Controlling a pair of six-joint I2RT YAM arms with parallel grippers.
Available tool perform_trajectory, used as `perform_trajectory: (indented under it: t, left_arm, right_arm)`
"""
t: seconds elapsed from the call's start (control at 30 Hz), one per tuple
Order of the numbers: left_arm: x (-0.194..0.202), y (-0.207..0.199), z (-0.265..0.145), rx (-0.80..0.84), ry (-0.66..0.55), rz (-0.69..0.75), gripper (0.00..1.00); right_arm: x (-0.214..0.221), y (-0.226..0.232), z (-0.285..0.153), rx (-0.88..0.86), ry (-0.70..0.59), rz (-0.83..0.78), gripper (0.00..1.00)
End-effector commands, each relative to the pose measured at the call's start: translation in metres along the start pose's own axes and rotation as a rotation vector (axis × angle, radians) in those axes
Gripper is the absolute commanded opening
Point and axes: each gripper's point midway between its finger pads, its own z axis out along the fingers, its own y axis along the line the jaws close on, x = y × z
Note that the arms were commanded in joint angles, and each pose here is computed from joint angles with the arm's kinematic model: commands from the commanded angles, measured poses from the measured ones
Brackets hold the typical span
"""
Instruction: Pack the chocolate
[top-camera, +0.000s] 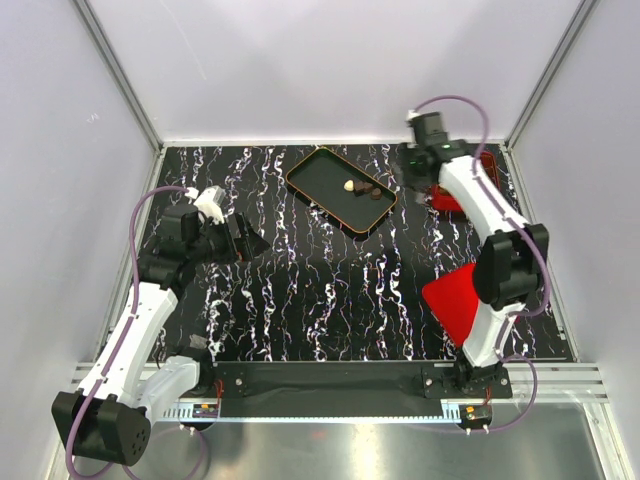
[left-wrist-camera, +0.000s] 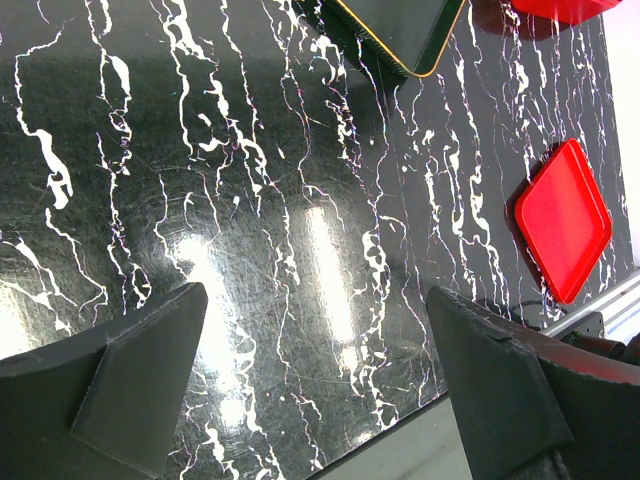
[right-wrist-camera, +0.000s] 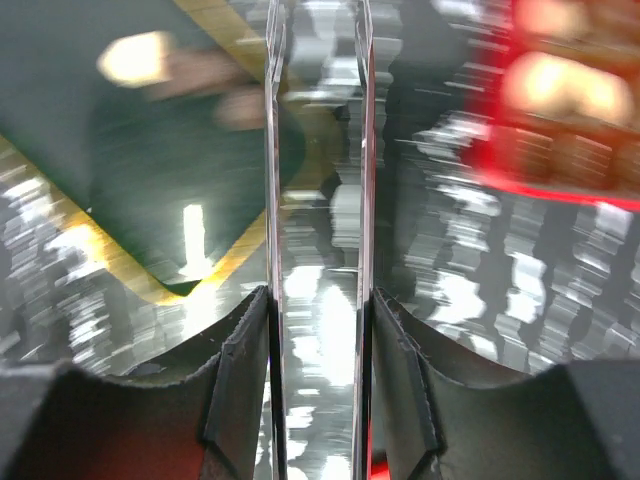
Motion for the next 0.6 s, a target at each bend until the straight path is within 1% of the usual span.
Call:
perform_trajectory:
  t: [0.0, 0.07, 0.13, 0.23, 0.37, 0.57]
  left_arm:
    - [-0.012, -0.003, -0.004, 0.009, -0.054, 0.038, 0.99]
    - [-0.011, -0.003, -0.004, 0.006, -0.052, 0.038, 0.99]
    - [-0.012, -0.003, -0.004, 0.007, -0.055, 0.039, 0.99]
    - [-0.012, -0.003, -0.003, 0.007, -0.054, 0.039, 0.99]
    - [-0.013, -0.003, -0.004, 0.006, -0.056, 0.039, 0.99]
    - [-0.013, -0.004, -0.004, 0.009, -0.054, 0.038, 0.99]
  right_arm:
    - [-0.021, 0.065, -0.011, -0.136, -0.085, -0.057, 0.49]
    - [-0.017, 0.087, -0.003, -0.165, -0.078, -0.095, 0.49]
    - [-0.012, 0.097, 0.009, -0.171, -0.059, -0.125, 0.49]
    - [-0.009, 0.122, 0.016, -0.204, -0.069, -0.221, 0.50]
    - [-0.004, 0.133, 0.026, -0.185, -0.064, -0.301, 0.50]
    - [0.002, 0.131, 0.042, -0.158, -0.030, -0.359, 0.51]
